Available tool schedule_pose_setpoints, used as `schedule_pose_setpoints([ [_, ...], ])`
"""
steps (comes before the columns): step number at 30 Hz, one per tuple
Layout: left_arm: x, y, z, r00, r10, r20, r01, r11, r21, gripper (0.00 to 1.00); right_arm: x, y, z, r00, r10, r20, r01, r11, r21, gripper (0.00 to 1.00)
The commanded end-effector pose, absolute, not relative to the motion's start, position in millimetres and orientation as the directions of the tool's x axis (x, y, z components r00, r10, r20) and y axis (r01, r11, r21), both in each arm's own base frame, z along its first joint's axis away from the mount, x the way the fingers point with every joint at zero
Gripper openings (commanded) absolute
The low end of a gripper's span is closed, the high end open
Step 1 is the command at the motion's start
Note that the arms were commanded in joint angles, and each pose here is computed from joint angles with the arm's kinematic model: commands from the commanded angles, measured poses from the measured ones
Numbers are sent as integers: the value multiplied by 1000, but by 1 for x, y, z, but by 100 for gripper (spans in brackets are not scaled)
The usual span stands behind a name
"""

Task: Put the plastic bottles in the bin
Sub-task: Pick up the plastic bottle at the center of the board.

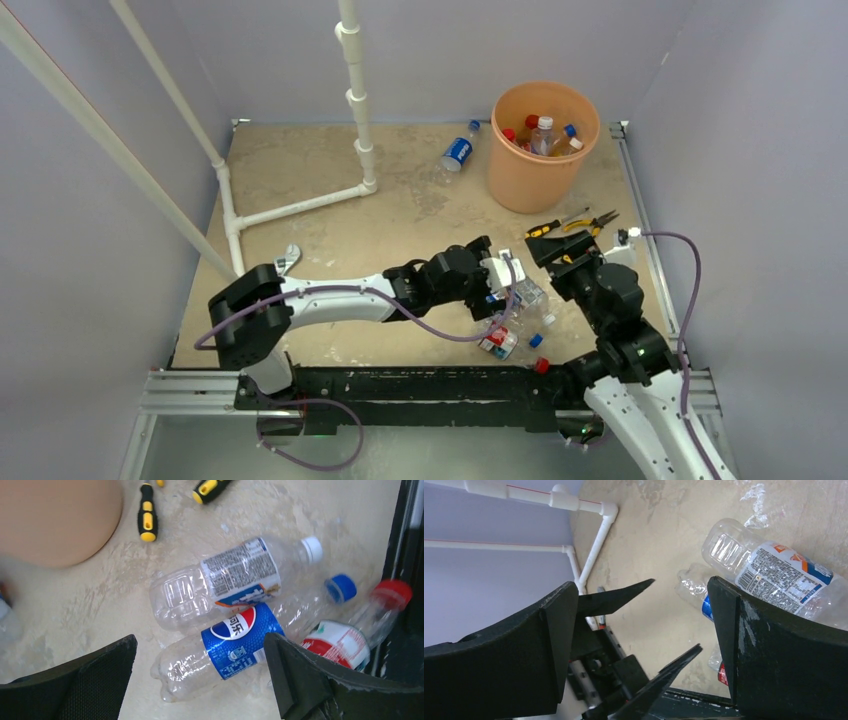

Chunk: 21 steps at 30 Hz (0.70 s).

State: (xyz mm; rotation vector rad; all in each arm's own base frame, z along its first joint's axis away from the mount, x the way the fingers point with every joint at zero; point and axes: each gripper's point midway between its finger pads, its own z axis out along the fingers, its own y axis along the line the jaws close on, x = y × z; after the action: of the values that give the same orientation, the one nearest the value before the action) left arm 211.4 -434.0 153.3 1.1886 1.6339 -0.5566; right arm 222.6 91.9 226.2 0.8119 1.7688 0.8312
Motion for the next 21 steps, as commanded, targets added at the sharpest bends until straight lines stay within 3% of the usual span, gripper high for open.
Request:
schedule_pose_setpoints([
  [1,213,-447,151,371,529,-763,878,67,474,97,217,82,258,-217,849,-483,88,510,856,98],
  [4,232,-448,148,440,535,-721,865,-39,500,93,209,76,272,-187,850,-493,64,511,857,98],
  [12,255,-461,147,527,443,-725,836,-118,536,83,185,67,318,-129,861,-492,-56,489,871,98],
  [21,247,-478,129,549,430,-716,835,-262,483,83,179,58,328,-95,833,-545,-61,541,839,98],
])
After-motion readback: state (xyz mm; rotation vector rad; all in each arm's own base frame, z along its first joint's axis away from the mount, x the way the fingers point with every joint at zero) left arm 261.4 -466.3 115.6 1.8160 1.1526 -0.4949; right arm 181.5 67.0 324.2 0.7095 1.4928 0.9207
